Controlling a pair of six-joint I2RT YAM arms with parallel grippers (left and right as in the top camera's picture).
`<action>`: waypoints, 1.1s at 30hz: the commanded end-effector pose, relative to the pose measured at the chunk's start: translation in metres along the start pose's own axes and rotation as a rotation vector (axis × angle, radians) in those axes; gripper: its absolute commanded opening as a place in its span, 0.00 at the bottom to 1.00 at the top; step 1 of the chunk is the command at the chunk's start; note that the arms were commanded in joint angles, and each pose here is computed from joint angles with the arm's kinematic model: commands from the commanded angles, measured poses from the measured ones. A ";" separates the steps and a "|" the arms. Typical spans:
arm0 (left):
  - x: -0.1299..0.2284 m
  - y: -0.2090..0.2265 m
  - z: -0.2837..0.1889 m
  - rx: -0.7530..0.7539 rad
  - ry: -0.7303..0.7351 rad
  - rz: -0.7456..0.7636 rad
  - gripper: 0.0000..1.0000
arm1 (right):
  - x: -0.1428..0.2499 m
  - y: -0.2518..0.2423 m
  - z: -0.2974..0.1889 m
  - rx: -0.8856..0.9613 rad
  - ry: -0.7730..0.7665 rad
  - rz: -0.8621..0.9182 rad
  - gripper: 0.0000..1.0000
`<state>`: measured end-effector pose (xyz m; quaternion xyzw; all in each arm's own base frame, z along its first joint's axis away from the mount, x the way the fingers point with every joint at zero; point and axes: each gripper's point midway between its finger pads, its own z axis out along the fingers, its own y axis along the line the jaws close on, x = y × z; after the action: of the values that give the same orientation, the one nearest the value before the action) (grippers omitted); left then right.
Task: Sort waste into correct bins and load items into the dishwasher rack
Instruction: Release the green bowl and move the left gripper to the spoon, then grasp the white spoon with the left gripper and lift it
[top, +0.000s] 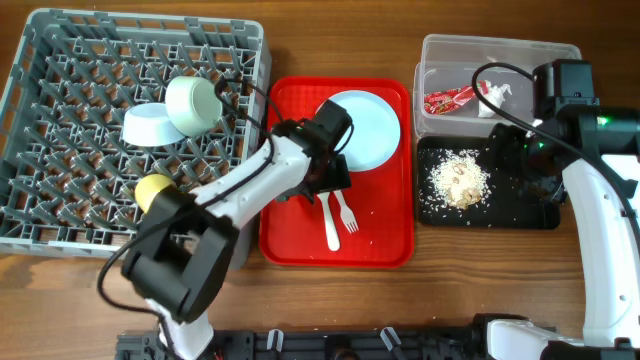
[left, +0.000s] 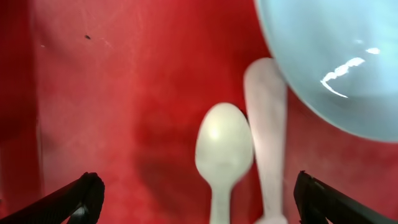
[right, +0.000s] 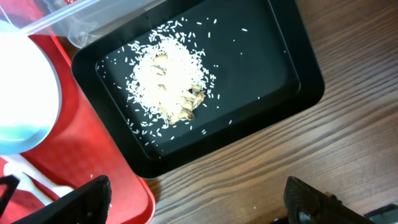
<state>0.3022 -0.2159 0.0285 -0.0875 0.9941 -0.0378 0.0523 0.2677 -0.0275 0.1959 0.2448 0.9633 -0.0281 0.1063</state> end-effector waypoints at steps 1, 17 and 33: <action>0.001 0.010 0.018 -0.054 0.017 -0.022 0.97 | 0.000 -0.003 -0.001 0.011 -0.006 -0.003 0.89; 0.005 0.016 0.022 -0.082 0.032 -0.040 0.81 | 0.001 -0.003 -0.001 0.014 0.000 -0.003 0.89; 0.010 0.014 0.024 -0.073 0.057 -0.066 0.51 | 0.001 -0.003 -0.001 0.014 0.000 -0.004 0.90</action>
<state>0.2975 -0.2094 0.0111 -0.1040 0.9939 -0.0127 0.0335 0.2659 -0.0274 0.1955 0.2447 0.9637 -0.0288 0.1026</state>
